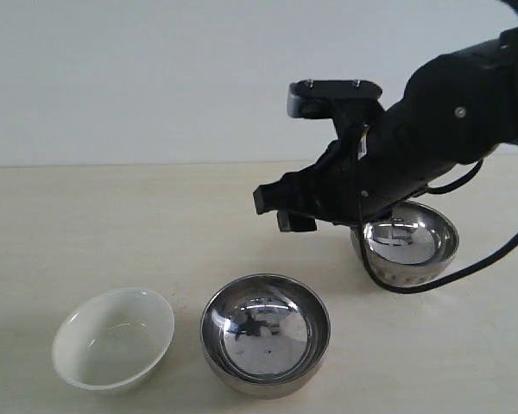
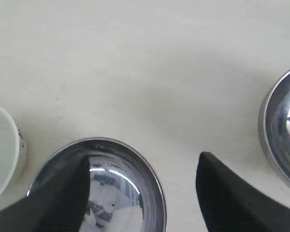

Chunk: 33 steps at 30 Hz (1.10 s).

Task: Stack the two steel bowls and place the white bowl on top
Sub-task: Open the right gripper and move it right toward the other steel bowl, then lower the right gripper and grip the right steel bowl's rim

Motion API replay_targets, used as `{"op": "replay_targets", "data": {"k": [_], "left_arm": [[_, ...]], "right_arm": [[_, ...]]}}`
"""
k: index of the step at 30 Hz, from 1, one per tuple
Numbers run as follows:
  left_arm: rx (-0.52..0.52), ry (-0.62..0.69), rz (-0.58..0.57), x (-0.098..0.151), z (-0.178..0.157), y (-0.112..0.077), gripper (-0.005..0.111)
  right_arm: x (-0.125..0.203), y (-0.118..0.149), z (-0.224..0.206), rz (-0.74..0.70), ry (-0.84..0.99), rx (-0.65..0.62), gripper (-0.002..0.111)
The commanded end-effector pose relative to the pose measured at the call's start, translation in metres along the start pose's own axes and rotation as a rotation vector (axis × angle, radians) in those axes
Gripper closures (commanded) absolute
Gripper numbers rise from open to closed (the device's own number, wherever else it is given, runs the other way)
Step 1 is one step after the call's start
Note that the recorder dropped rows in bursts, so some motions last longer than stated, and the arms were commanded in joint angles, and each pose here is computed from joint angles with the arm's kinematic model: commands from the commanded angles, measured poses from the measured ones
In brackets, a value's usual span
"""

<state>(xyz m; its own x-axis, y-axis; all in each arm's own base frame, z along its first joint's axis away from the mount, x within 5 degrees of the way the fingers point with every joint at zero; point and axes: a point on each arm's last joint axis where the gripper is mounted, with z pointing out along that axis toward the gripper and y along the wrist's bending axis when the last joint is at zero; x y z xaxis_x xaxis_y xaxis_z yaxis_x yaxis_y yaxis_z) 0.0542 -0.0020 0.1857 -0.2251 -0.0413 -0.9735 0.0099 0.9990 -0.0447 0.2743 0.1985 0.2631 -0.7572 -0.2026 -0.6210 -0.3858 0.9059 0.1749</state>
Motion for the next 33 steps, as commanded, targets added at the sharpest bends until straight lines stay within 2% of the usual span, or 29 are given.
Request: {"op": "replay_targets", "data": {"k": [1, 14, 19, 25, 30, 33], "left_arm": [[0.005, -0.009, -0.004, 0.0, 0.0, 0.0, 0.103], [0.005, -0.009, -0.004, 0.0, 0.0, 0.0, 0.103], [0.005, -0.009, -0.004, 0.0, 0.0, 0.0, 0.103], [0.005, -0.009, -0.004, 0.0, 0.0, 0.0, 0.103], [0.005, -0.009, -0.004, 0.0, 0.0, 0.0, 0.103], [0.005, -0.009, -0.004, 0.0, 0.0, 0.0, 0.103]], "right_arm": [[-0.008, -0.002, -0.023, -0.002, -0.069, 0.015, 0.052], [-0.012, -0.005, -0.035, 0.02, -0.119, 0.045, 0.052], [-0.009, -0.008, -0.034, 0.002, -0.084, 0.076, 0.052], [-0.008, -0.019, -0.036, -0.05, -0.069, 0.202, 0.052], [-0.016, -0.036, -0.042, 0.031, -0.168, 0.385, 0.052], [-0.019, -0.049, -0.044, 0.106, -0.193, 0.425, 0.052]]}}
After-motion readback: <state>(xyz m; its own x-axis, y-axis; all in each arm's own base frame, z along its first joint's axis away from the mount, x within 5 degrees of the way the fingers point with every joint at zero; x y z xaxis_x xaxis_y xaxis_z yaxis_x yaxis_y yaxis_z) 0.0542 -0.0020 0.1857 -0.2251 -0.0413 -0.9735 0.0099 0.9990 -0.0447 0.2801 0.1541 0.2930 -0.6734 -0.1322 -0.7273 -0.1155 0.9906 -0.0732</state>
